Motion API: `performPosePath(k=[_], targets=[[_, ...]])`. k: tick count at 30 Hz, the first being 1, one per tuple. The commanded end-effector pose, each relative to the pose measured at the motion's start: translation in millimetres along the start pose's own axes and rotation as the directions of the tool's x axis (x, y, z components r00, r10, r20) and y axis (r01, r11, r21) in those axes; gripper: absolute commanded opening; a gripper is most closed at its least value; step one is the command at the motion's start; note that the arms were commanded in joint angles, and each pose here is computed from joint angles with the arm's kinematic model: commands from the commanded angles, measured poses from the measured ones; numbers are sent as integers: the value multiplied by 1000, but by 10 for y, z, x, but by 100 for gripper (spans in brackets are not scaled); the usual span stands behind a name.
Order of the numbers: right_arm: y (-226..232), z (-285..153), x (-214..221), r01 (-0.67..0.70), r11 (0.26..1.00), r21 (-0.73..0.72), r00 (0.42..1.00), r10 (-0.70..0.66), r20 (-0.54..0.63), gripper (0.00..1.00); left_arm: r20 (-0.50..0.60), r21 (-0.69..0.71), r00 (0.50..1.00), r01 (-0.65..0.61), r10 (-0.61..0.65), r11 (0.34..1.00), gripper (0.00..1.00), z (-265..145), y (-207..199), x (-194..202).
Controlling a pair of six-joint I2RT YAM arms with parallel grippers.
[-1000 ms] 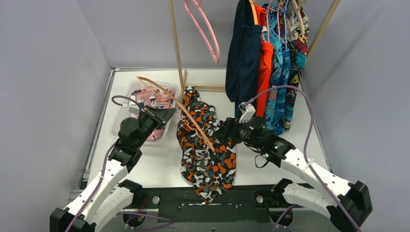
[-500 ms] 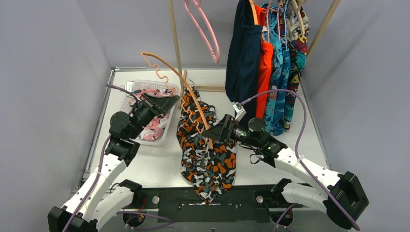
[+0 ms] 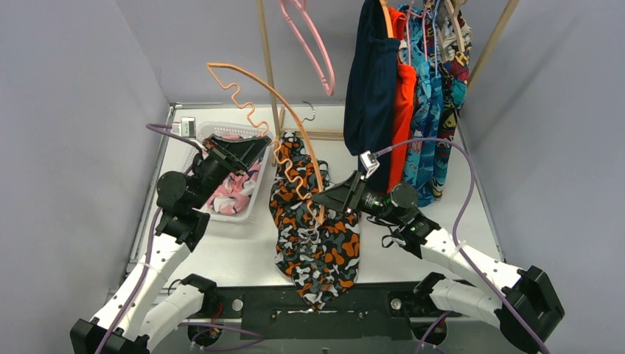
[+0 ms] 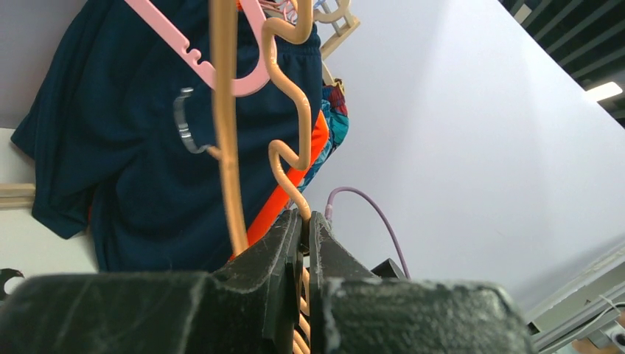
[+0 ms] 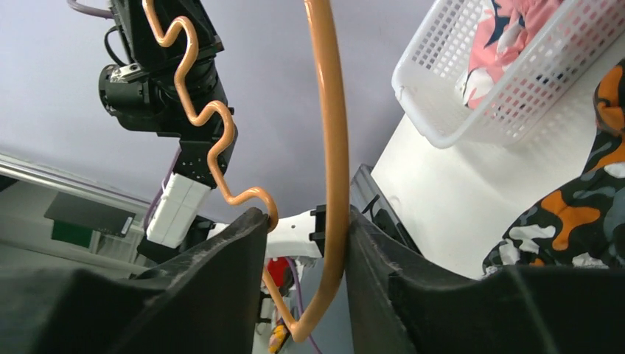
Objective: Remove the shorts from the hanger
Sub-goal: Place the hanger on the clothes rod.
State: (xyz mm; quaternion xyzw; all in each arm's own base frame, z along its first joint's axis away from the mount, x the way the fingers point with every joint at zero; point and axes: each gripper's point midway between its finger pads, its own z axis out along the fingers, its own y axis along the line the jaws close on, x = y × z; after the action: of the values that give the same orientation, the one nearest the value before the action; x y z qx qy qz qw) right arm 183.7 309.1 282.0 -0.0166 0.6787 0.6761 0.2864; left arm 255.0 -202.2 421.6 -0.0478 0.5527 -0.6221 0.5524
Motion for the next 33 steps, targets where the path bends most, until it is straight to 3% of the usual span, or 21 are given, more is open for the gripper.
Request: performPosePath(k=[1, 9, 18, 22, 26, 30, 33], targets=[[540, -102, -197, 141, 982, -128, 988, -131, 84, 37, 57, 72, 998, -44, 40, 996, 0, -48, -235, -137], [633, -164, -187, 187, 972, -140, 980, -176, 90, 24, 84, -2, 995, 57, -57, 998, 0, -183, 121, -3], [706, -190, -235, 229, 962, -148, 970, -212, 122, 26, 67, -73, 992, 112, -107, 991, 0, -346, 437, 217], [649, -173, -222, 222, 966, -133, 972, -208, 112, 17, 69, -112, 987, 149, -142, 982, 0, -443, 609, 326], [574, -174, -220, 224, 970, -92, 971, -215, 106, 1, 71, -147, 985, 165, -156, 975, 0, -495, 747, 395], [476, -203, -256, 246, 969, -8, 964, -244, 106, 0, 49, -193, 983, 184, -178, 964, 0, -539, 921, 520], [425, -254, -311, 280, 958, 68, 952, -286, 112, 0, 21, -209, 977, 211, -212, 955, 16, -571, 1005, 632]])
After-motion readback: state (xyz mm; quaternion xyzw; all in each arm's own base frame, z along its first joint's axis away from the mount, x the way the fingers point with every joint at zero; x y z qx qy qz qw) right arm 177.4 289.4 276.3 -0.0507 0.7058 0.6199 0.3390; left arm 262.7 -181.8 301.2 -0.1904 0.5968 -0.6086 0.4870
